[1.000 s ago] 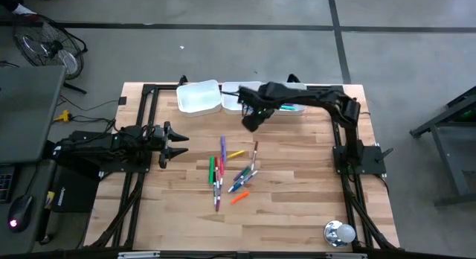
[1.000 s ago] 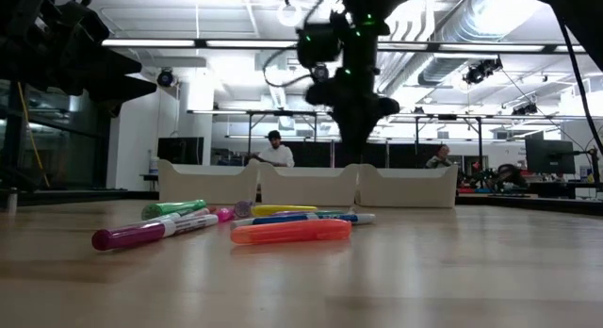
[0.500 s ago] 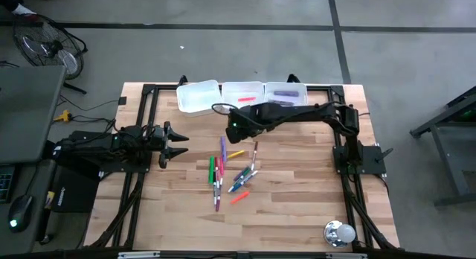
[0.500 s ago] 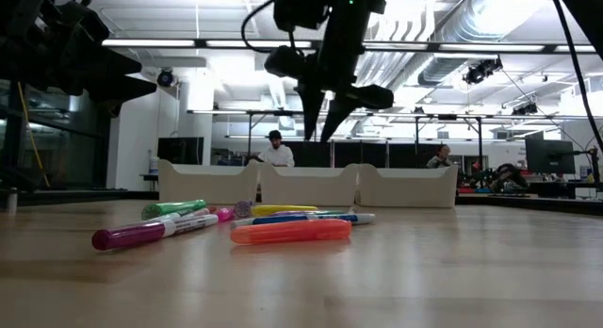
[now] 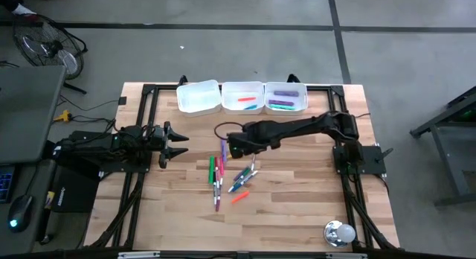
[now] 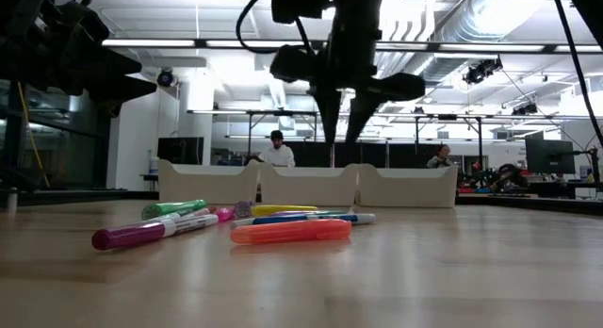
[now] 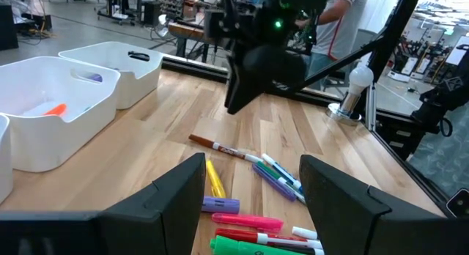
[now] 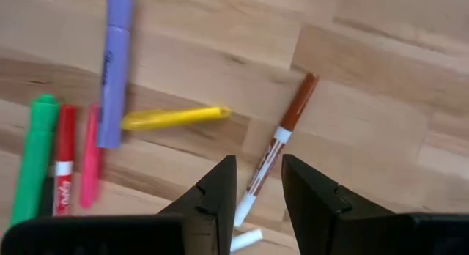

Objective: Pick & Place Markers
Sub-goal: Put the brown marker pen into the left white bin

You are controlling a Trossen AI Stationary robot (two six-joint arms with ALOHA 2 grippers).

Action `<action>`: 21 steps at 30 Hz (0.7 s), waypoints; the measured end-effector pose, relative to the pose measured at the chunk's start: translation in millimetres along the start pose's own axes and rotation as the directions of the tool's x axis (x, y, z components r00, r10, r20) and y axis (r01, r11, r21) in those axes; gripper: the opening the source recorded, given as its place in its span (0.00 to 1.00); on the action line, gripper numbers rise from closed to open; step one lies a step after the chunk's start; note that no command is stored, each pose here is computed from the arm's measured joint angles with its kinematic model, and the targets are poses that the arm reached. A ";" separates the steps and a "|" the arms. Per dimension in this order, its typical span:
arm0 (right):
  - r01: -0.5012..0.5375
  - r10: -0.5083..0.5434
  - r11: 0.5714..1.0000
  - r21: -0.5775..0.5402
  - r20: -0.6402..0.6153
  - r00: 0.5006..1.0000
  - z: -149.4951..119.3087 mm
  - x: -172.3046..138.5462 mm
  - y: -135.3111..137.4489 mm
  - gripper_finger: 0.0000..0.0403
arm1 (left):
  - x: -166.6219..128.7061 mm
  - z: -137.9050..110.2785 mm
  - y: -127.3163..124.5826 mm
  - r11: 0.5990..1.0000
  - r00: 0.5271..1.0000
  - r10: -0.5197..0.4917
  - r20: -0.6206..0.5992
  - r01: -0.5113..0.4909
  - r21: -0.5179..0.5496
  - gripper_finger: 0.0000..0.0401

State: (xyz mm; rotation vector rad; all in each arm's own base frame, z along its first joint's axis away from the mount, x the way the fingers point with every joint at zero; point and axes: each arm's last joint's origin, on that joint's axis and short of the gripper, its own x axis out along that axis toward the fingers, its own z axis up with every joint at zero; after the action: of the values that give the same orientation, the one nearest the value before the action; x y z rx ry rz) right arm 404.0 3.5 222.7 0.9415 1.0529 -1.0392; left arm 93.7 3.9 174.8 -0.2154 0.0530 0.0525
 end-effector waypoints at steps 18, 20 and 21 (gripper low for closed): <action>0.113 -0.111 0.993 0.024 -0.085 0.990 -16.5 36.0 4.2 0.51 | 0.0 0.0 0.0 1.000 1.000 0.000 0.000 0.000 0.000 0.55; 0.129 -0.127 0.991 0.022 -0.087 0.988 -16.3 36.0 2.6 0.52 | 0.0 0.0 0.0 1.000 1.000 0.000 0.000 0.000 0.000 0.55; 0.131 -0.129 0.991 0.022 -0.089 0.988 -16.0 36.8 1.8 0.52 | 0.0 0.0 0.0 1.000 1.000 0.000 0.000 0.000 0.000 0.55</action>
State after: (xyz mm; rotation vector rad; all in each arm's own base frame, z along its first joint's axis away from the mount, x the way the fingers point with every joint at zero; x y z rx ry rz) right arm 408.1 11.6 183.6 0.9580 1.1878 -1.1312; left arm 93.8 3.9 174.8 -0.2150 0.0530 0.0526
